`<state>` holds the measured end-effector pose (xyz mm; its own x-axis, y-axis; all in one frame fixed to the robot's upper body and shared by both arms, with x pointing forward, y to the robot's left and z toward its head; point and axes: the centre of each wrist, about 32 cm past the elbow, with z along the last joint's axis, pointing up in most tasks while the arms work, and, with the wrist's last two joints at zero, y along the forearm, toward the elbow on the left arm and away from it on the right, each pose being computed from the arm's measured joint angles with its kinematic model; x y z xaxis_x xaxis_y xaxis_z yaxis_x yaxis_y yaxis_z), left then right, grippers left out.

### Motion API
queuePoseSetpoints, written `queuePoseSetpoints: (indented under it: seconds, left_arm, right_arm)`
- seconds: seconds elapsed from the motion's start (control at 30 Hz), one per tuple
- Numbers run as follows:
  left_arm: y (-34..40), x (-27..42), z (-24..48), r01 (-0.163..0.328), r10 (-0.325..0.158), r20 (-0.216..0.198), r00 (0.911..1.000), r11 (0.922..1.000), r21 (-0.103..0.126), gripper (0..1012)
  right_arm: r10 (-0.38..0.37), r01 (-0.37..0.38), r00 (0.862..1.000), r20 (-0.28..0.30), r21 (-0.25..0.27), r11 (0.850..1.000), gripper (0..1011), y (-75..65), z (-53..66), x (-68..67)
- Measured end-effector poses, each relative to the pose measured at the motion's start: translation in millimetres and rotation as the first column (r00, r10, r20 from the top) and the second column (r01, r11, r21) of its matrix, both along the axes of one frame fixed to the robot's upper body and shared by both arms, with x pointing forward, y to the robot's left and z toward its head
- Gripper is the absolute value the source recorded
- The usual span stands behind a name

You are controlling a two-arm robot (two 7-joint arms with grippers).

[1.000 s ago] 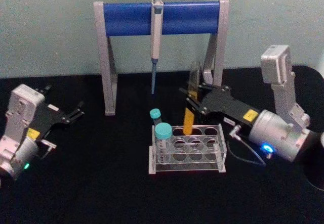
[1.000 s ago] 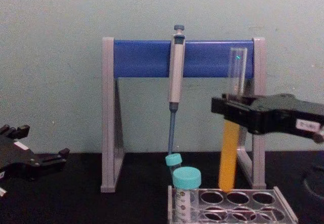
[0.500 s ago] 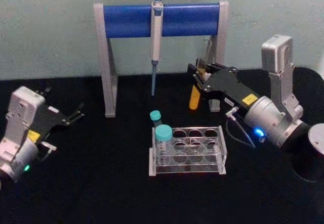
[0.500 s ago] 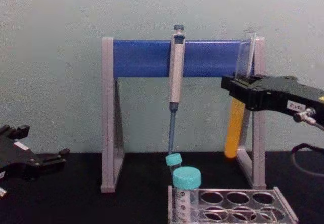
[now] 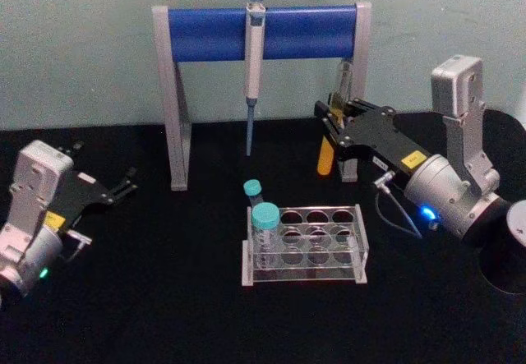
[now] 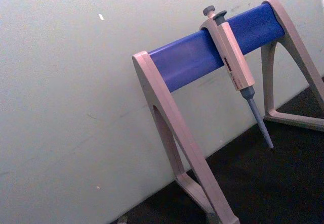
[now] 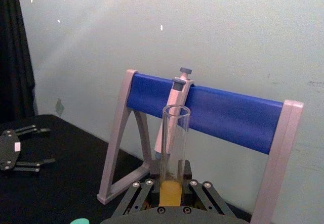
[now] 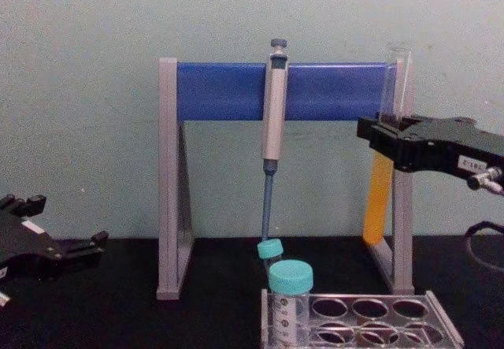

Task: Pick up the test tube from the test tube rack, shake it, then place it back into the test tube rack.

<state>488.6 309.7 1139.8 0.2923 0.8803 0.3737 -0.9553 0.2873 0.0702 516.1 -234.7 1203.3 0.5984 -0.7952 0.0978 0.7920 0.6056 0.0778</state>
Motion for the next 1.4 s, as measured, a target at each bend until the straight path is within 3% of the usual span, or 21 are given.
queuePoseSetpoints:
  seconds: [0.53, 0.73, 0.9, 1.13, 1.4]
  left_arm:
    - [0.0, 0.0, 0.0, 0.000, 0.000, 0.000, 1.0000, 1.0000, 0.000, 1001]
    - [0.0, 0.0, 0.0, 0.000, 0.000, 0.000, 1.0000, 1.0000, 0.000, 1001]
    - [0.0, 0.0, 0.0, 0.000, 0.000, 0.000, 1.0000, 1.0000, 0.000, 1001]
    - [0.0, 0.0, 0.0, 0.000, 0.000, 0.000, 1.0000, 1.0000, 0.000, 1001]
    - [0.0, 0.0, 0.0, 0.000, 0.000, 0.000, 1.0000, 1.0000, 0.000, 1001]
  right_arm:
    - [-0.023, 0.022, 1.000, -0.012, -0.058, 0.998, 232, -16.4, 5.7, -13.3]
    - [0.035, -0.039, 0.999, -0.040, -0.100, 0.994, 232, -22.4, 11.7, -27.7]
    - [0.126, -0.134, 0.989, -0.077, -0.106, 0.985, 232, -17.1, 14.8, -35.9]
    - [0.195, -0.199, 0.978, -0.077, -0.054, 0.978, 232, -2.4, 12.4, -29.1]
    - [0.124, -0.125, 0.992, -0.027, -0.010, 0.992, 232, 8.2, 3.6, -12.6]
